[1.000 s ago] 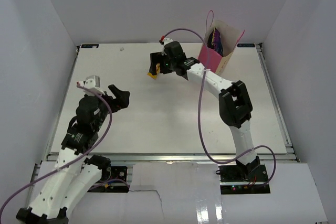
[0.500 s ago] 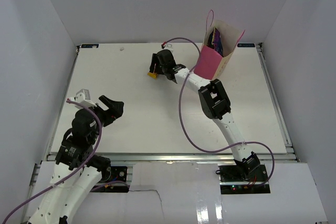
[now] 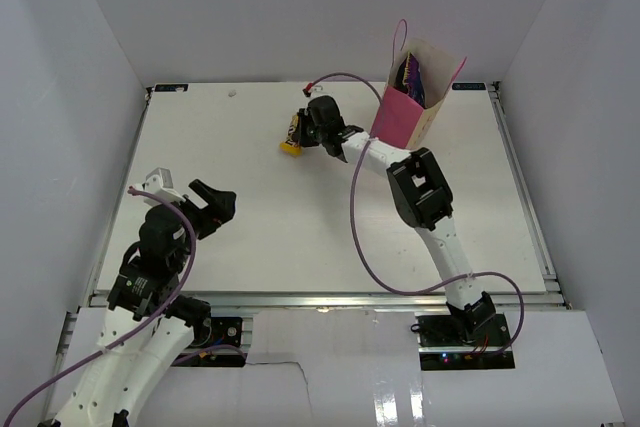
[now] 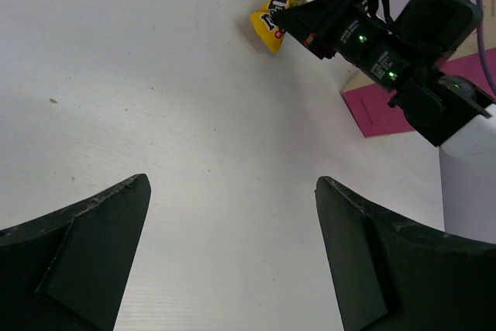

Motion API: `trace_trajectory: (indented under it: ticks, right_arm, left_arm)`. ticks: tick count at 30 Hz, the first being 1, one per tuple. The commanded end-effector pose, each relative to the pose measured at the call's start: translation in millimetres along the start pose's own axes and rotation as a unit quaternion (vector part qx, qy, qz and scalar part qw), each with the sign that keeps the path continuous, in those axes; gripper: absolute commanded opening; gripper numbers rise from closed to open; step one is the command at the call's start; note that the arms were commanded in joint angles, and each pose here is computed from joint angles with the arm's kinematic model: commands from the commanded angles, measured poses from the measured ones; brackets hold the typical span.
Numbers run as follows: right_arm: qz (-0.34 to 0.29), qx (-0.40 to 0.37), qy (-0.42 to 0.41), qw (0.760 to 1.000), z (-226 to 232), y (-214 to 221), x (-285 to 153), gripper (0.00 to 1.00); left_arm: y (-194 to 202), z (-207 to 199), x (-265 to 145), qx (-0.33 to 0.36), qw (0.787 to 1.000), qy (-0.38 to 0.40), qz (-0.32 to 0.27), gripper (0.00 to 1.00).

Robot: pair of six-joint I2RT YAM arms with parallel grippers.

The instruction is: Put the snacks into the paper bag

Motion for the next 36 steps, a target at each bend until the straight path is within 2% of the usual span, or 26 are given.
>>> trace_trajectory:
  ticks: [1,2,3,5,6,7,9,10,11,13,14,17,20,24,28,30,31,32,33,35,36]
  right_arm:
    - [-0.119,-0.12,-0.158,0.973,27.9,-87.8,-79.2,0.08]
    - [-0.129,-0.15,-0.222,0.955,35.6,-93.4,-97.1,0.08]
    - [-0.141,-0.204,-0.244,0.938,34.5,-99.0,-111.2,0.08]
    - [-0.171,-0.268,-0.307,0.897,42.5,-121.6,-163.0,0.08]
    - [-0.163,-0.29,-0.304,0.893,38.6,-124.1,-178.8,0.08]
    - [-0.194,-0.338,-0.293,0.873,37.0,-140.2,-212.1,0.08]
    - [-0.21,-0.364,-0.243,0.874,16.3,-154.2,-244.3,0.08]
    - [-0.228,-0.376,-0.212,0.873,8.1,-166.7,-277.6,0.08]
    - [-0.224,-0.373,-0.162,0.886,-17.4,-171.0,-290.0,0.08]
    - [-0.226,-0.368,-0.106,0.896,-39.3,-180.9,-326.0,0.08]
    - [-0.222,-0.364,-0.052,0.903,-63.1,-184.6,-338.6,0.08]
    - [-0.227,-0.364,0.063,0.901,-91.2,-189.1,-374.6,0.08]
    - [-0.211,-0.359,0.135,0.899,-109.2,-184.1,-384.2,0.08]
    - [-0.18,-0.338,0.177,0.907,-136.1,-177.2,-368.9,0.08]
    - [-0.175,-0.339,0.198,0.903,-149.9,-179.6,-352.2,0.08]
    - [-0.163,-0.341,0.205,0.903,-157.8,-179.3,-341.0,0.17]
    - [-0.159,-0.341,0.206,0.903,-160.3,-179.1,-337.0,0.27]
    - [-0.156,-0.343,0.205,0.904,-161.6,-179.5,-333.8,0.62]
    - [-0.147,-0.345,0.203,0.905,-163.1,-178.5,-330.9,0.77]
    - [-0.163,-0.359,0.19,0.899,-155.1,-191.4,-341.8,0.99]
    - [-0.18,-0.37,0.185,0.893,-146.7,-199.7,-356.4,0.9]
  left_arm:
    - [-2.5,-2.5,5.1,0.012,1.0,0.015,-0.017,0.98]
    - [-1.8,-1.8,6.5,0.02,1.0,0.017,-0.016,0.98]
    - [-2.2,-2.5,7.2,0.024,0.999,0.021,-0.017,0.98]
    - [-3.2,-4.9,8.9,0.034,0.999,0.034,-0.021,0.98]
    - [-2.7,-4.1,10.6,0.046,0.998,0.036,-0.02,0.98]
    - [-3.6,-6.5,11.6,0.05,0.997,0.046,-0.022,0.98]
    - [-2.1,-6.3,15.1,0.064,0.996,0.051,-0.018,0.98]
    - [-2.5,-7.9,17.0,0.065,0.996,0.058,-0.021,0.98]
    - [-1.4,-8.5,19.4,0.068,0.996,0.06,-0.017,0.98]
    - [-0.6,-10.0,24.2,0.076,0.995,0.069,-0.017,0.98]
    - [0.3,-11.3,25.9,0.078,0.994,0.075,-0.013,0.98]
    - [2.7,-14.7,35.2,0.089,0.992,0.089,-0.007,0.98]
    - [3.9,-19.8,45.8,0.096,0.99,0.099,-0.002,0.98]
    - [5.4,-32.2,59.4,0.111,0.986,0.123,0.022,0.98]
    - [7.4,-37.5,64.4,0.115,0.984,0.131,0.045,0.98]
    - [6.6,-39.1,63.3,0.115,0.983,0.136,0.044,0.98]
    - [6.2,-39.0,62.7,0.116,0.983,0.136,0.043,0.98]
    - [5.0,-39.1,60.5,0.115,0.983,0.138,0.039,0.98]
    - [5.2,-38.6,59.2,0.116,0.983,0.139,0.04,0.98]
    - [4.1,-39.3,56.3,0.115,0.982,0.144,0.037,0.98]
    - [2.6,-40.7,55.4,0.118,0.982,0.145,0.036,0.98]
Point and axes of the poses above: each gripper's point midway between its finger pads, its own x axis out along the fingers, its own z axis along the line the jaws close on, y = z × x, the point moved 10 cm from there along -x, back along the fingers, and after that the axes turned 13 degrees about -x, right-handed, at the moved point
